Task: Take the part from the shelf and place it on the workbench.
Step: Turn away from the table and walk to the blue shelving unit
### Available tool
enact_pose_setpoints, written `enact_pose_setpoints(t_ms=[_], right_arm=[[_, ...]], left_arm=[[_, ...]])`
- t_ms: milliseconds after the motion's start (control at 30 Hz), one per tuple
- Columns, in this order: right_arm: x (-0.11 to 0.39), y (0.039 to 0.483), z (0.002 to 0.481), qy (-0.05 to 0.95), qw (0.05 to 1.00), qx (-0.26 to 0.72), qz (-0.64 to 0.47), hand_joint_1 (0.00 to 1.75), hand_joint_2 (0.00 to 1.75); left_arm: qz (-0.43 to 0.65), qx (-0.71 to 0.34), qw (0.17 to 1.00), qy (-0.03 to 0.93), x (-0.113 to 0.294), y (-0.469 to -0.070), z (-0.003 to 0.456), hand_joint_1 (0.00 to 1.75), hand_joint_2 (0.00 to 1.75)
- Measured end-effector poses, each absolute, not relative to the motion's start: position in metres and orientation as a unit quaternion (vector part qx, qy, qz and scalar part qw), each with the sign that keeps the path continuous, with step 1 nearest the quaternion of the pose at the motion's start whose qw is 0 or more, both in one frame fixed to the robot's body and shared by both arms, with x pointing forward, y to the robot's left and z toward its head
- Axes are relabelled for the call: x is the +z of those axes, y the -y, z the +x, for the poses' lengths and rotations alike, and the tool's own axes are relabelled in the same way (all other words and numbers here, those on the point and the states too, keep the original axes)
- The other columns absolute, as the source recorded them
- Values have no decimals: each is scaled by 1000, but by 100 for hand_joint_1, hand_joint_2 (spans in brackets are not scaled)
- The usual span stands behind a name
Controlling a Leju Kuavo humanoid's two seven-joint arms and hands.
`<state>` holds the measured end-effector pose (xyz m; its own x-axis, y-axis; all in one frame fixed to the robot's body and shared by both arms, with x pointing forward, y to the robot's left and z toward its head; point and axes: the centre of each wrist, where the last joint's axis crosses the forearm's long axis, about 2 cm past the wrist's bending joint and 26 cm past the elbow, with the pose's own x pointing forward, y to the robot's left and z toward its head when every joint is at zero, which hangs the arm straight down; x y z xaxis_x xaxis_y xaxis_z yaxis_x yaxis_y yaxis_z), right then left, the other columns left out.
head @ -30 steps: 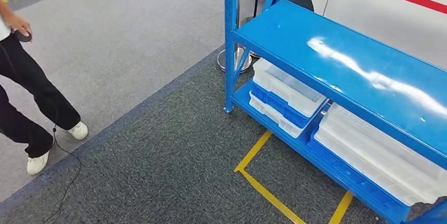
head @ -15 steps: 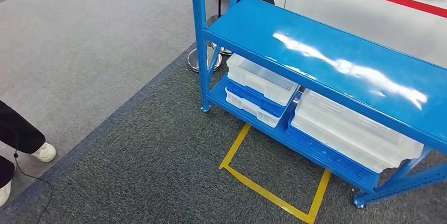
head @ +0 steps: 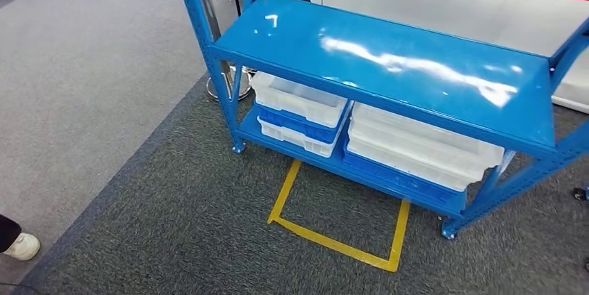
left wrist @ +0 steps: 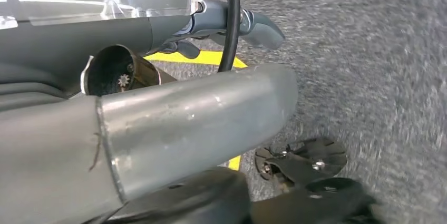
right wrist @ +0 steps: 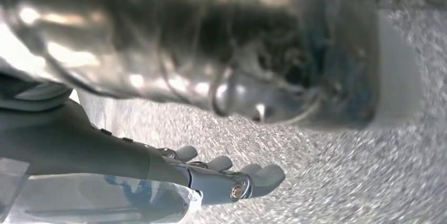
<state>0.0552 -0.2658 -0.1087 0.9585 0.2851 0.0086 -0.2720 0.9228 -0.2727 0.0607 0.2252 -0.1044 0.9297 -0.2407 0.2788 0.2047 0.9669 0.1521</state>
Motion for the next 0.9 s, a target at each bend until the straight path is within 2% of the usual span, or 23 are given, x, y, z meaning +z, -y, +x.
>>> enact_pose_setpoints(t_ms=[667, 733, 800, 867, 900], right_arm=[[-109, 265, 54, 32, 980, 146, -131, 0, 0], [-109, 265, 53, 35, 979, 155, -129, 0, 87], [-109, 265, 53, 34, 978, 158, -129, 0, 175], [-109, 264, 53, 32, 979, 158, -128, 0, 175], [-109, 264, 53, 31, 979, 158, -127, 0, 175]], left_arm=[[59, -113, 980, 150, -104, -224, 60, 0, 0], [60, -113, 980, 151, -104, -224, 61, 0, 0], [60, -113, 980, 152, -104, -224, 62, 0, 87], [61, -114, 980, 151, -104, -224, 63, 0, 175], [61, -114, 980, 150, -104, -224, 63, 0, 175]])
